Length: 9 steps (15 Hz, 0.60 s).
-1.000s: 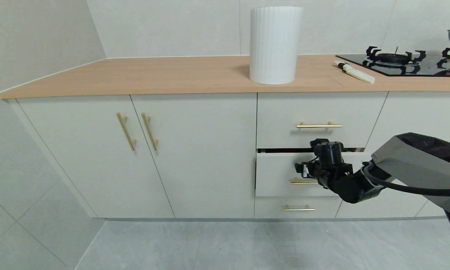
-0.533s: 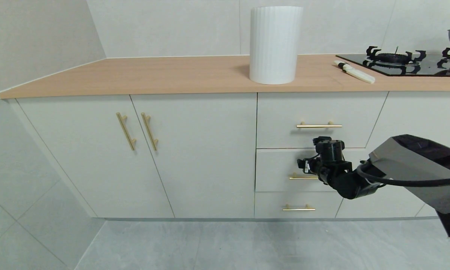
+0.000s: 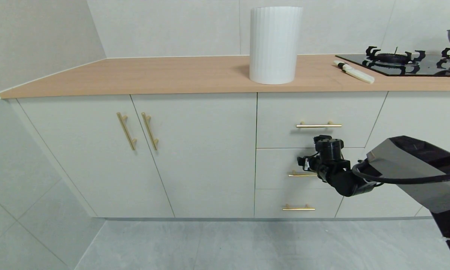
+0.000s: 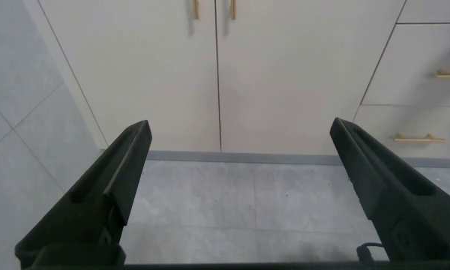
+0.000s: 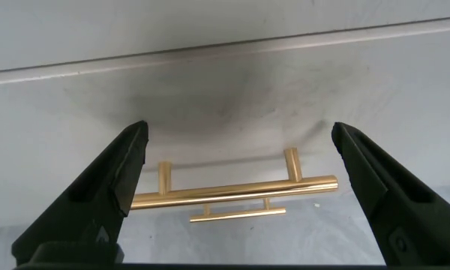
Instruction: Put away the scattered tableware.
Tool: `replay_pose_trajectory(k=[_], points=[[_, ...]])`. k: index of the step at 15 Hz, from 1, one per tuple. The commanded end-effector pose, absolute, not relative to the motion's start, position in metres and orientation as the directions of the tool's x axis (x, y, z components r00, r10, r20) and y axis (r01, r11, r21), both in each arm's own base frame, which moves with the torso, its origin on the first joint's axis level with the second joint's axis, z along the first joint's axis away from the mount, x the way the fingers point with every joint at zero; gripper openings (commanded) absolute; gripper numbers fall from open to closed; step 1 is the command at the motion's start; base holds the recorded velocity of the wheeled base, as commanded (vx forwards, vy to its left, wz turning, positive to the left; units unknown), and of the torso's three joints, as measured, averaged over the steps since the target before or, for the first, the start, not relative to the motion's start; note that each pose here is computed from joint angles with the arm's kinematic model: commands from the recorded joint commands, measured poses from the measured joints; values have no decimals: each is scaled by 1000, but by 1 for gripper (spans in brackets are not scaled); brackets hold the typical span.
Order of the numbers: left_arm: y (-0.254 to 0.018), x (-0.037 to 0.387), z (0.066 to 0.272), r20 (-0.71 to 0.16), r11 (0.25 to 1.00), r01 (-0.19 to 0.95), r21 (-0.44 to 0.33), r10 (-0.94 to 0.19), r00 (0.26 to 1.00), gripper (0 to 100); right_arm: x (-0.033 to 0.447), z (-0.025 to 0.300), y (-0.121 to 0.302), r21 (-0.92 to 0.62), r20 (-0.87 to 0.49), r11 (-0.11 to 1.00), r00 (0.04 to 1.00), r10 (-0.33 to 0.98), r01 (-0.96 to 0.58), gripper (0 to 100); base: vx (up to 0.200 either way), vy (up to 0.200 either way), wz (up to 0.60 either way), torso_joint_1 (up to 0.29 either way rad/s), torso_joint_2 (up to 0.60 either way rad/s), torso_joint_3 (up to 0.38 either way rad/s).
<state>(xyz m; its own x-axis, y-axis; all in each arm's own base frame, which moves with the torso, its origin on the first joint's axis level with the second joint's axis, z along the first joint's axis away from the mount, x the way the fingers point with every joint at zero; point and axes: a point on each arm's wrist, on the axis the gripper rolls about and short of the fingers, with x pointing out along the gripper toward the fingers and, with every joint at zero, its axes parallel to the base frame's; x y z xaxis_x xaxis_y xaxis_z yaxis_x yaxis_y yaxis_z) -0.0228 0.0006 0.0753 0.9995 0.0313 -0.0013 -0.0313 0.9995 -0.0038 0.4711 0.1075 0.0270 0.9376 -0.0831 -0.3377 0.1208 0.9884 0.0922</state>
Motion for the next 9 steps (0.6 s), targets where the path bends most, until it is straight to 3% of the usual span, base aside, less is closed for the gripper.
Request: replay_pose_trajectory(k=[1, 5, 9], points=[[1, -23, 75, -2, 999, -32, -3, 32, 999, 100, 471, 30, 107, 95, -330, 988, 940, -86, 124, 100, 0, 0, 0, 0, 0, 0], [1, -23, 75, -2, 999, -32, -5, 32, 999, 100, 444, 50, 104, 86, -356, 989, 931, -83, 121, 100, 0, 0, 0, 0, 0, 0], [1, -23, 75, -2, 999, -32, -5, 32, 999, 100, 368, 115, 91, 97, -331, 990, 942, -64, 102, 100, 0, 0, 0, 0, 0, 0]])
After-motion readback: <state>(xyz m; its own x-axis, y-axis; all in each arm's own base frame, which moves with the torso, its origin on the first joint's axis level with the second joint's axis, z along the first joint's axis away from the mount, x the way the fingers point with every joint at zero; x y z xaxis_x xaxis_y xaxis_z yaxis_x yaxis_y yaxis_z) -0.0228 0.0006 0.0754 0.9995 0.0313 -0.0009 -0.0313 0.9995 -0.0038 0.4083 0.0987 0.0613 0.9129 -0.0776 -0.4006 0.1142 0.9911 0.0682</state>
